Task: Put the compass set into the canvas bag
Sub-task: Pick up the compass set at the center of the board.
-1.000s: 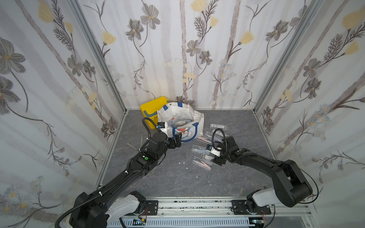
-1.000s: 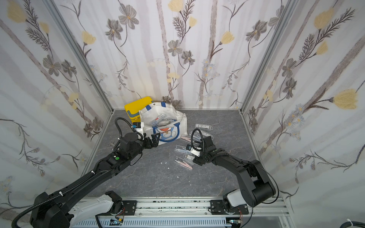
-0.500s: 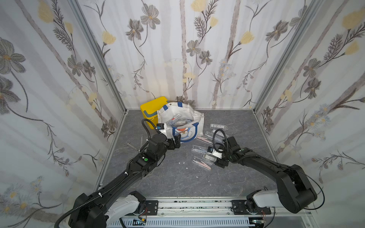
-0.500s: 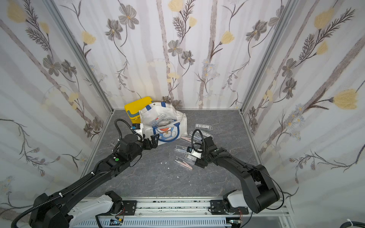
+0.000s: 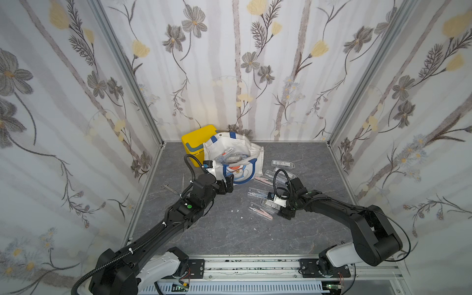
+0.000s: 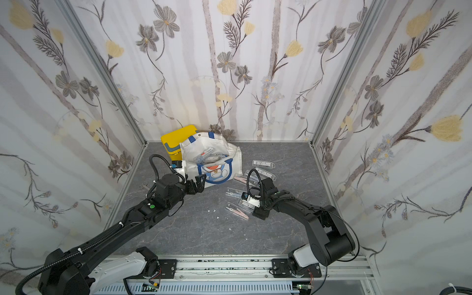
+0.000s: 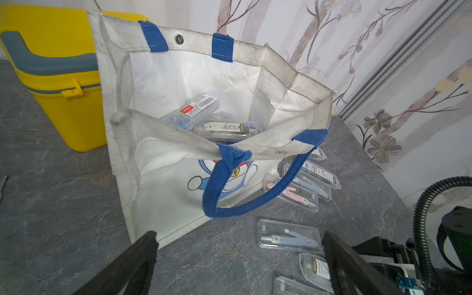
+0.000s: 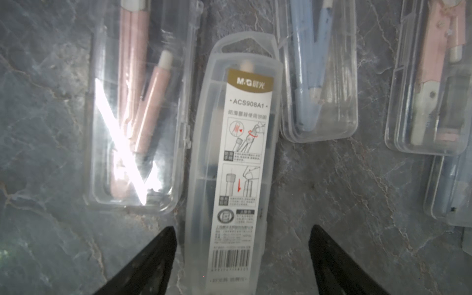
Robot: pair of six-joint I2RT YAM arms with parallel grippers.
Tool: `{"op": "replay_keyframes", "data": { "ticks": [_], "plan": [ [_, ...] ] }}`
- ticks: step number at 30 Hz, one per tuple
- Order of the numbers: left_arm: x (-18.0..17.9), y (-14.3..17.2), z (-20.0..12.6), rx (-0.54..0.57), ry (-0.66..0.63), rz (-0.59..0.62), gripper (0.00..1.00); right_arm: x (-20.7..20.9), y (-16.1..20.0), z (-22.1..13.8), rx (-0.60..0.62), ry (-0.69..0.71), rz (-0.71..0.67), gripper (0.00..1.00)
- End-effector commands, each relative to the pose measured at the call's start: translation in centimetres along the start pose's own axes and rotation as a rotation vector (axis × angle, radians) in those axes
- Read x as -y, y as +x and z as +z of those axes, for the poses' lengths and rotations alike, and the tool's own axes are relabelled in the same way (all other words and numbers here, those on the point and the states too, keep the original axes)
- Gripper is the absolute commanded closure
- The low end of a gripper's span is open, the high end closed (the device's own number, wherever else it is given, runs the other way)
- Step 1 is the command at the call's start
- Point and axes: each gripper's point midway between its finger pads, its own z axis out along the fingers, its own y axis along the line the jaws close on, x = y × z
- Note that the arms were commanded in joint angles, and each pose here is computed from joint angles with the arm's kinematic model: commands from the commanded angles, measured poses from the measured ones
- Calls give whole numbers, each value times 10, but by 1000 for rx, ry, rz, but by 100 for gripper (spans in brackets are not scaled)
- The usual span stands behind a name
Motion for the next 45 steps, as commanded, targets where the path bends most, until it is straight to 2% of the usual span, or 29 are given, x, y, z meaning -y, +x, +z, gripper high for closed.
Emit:
{"op": "replay_keyframes", "data": {
  "ticks": [1,12,15,18,27,29,37,45],
  "plan": [
    [-2,-6,-2,29,-12,5,0,5,-2,6,-4,-2,27,20],
    [-8,-14,-12,62,-46,24,0,-3,-1,23,-44,-101,53,33],
    [-10,-16,-14,67,-55,28,0,-3,2,25,-65,-108,57,40],
    [-12,-16,-15,70,-64,36,0,-3,1,25,-67,-111,56,47],
    [-16,-17,-20,83,-80,39,0,10,-11,12,-27,-56,37,54],
    [-17,-18,-22,94,-82,37,0,16,-23,-3,22,-18,22,57],
    [-22,-19,-27,115,-96,31,0,30,-62,-46,190,75,-24,58],
    [-26,-24,-35,159,-106,4,0,53,-134,-102,403,186,-130,60]
  ]
}}
